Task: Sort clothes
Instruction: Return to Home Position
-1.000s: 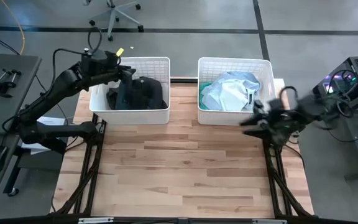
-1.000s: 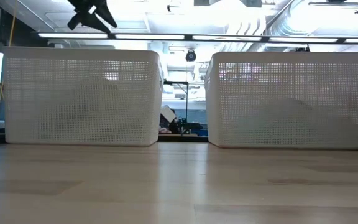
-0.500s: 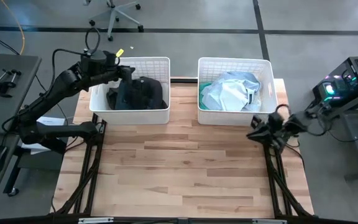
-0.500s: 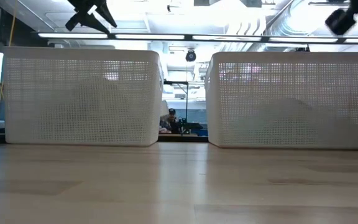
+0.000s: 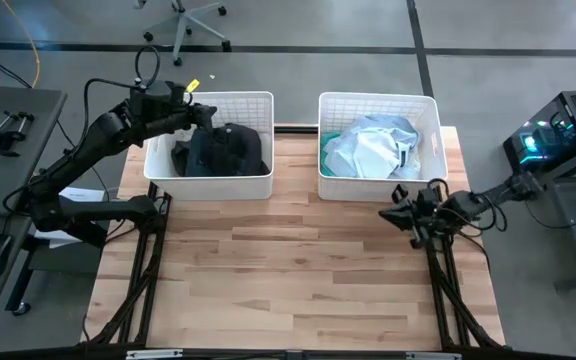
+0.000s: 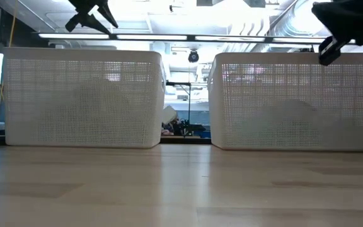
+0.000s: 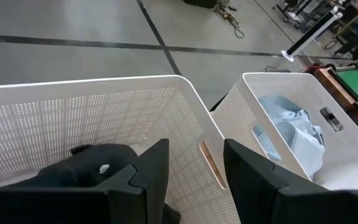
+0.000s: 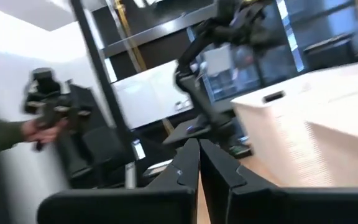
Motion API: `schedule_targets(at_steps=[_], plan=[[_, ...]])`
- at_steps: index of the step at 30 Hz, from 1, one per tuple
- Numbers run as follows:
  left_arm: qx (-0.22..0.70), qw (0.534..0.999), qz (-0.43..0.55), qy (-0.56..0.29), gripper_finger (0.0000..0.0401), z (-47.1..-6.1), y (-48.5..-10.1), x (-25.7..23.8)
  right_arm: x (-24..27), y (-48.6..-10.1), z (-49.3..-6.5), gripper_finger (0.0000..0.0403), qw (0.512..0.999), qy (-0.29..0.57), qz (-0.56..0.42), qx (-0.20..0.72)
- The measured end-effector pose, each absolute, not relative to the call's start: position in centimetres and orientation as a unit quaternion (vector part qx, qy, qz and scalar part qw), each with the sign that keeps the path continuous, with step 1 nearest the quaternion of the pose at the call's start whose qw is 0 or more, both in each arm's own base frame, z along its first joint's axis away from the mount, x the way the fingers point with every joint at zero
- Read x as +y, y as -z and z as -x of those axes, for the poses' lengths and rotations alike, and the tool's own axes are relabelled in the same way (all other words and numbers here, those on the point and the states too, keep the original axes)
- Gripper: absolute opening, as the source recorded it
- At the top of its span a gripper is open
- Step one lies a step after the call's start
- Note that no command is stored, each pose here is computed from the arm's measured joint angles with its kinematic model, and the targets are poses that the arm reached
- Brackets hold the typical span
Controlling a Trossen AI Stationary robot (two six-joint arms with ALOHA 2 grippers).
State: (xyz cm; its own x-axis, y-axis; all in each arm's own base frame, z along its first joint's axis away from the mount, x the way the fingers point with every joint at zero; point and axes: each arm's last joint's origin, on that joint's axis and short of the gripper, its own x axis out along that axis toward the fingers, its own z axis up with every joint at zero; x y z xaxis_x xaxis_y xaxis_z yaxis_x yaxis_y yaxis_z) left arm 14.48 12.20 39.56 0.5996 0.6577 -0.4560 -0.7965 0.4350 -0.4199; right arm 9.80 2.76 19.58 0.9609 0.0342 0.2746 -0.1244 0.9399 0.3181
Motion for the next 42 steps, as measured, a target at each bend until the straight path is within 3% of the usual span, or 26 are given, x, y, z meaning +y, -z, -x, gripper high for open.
schedule_targets(at_steps=[7,15,22,31,37,42], plan=[[0.119,0.841,0.303,-0.433,0.014,-14.5,-39.5,12.2,1.2,-19.2,-10.1,0.0,0.983,0.006,-0.136,-0.124],[0.138,0.853,0.265,-0.427,0.014,-14.5,-39.5,12.2,0.3,-16.3,-10.5,0.0,0.982,0.065,-0.176,0.015],[0.158,0.865,0.225,-0.42,0.014,-14.5,-39.5,12.2,0.8,-15.8,-10.6,0.0,0.985,-0.004,-0.166,0.053],[0.177,0.874,0.187,-0.412,0.014,-14.5,-39.5,12.2,1.0,-15.8,-10.4,0.0,0.984,-0.033,-0.166,0.061],[0.179,0.875,0.182,-0.411,0.014,-14.5,-39.5,12.2,1.0,-17.2,-9.6,0.0,0.984,-0.056,-0.17,-0.019],[0.181,0.877,0.178,-0.409,0.014,-14.5,-39.5,12.2,1.0,-17.3,-9.6,0.0,0.984,-0.054,-0.171,-0.027]])
